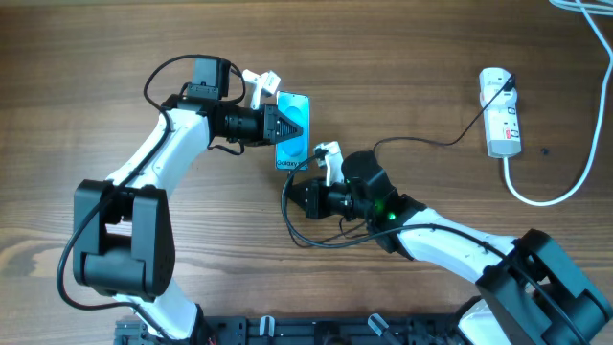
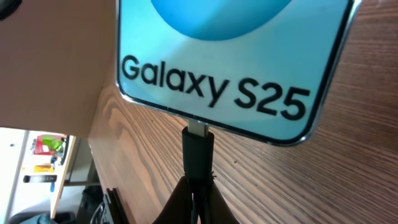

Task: Plug charger to phone and switch on socket
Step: 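Align the connector tip with the phone's port, left gripper holding phone, then push the connector up into the phone's bottom port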

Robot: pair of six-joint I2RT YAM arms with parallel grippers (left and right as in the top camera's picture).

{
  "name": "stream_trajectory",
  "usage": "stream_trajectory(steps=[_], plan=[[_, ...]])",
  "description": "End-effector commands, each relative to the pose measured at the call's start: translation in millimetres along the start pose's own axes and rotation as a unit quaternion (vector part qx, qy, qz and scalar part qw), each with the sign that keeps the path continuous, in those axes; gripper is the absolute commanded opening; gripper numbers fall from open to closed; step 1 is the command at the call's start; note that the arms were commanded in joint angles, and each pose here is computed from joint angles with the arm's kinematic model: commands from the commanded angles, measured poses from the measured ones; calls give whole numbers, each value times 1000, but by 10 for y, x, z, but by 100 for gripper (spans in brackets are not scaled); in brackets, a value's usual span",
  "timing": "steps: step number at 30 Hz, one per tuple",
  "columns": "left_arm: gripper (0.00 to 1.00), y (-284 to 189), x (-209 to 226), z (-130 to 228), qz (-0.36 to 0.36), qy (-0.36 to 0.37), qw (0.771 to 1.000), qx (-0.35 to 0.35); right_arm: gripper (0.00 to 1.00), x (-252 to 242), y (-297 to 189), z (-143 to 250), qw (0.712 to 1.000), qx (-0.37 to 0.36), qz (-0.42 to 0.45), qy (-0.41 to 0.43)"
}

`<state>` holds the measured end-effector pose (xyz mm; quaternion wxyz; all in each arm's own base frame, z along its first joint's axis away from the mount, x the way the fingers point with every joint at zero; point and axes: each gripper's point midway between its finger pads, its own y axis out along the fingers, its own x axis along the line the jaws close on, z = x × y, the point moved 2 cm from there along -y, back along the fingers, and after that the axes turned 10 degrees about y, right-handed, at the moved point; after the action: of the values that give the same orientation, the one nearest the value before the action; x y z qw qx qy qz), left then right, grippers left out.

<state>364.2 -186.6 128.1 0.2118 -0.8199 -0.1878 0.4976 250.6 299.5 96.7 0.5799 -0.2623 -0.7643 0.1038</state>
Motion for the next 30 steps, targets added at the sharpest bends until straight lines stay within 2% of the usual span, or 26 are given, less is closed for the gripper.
stream_trajectory(steps=[1,30], plan=[[4,-11,-50,-13,13,6,1000,-2,4,0,6,-25,1000,-11,-1,9],[4,-10,2,-10,-4,31,1000,-1,4,-6,6,-23,1000,-10,0,22]])
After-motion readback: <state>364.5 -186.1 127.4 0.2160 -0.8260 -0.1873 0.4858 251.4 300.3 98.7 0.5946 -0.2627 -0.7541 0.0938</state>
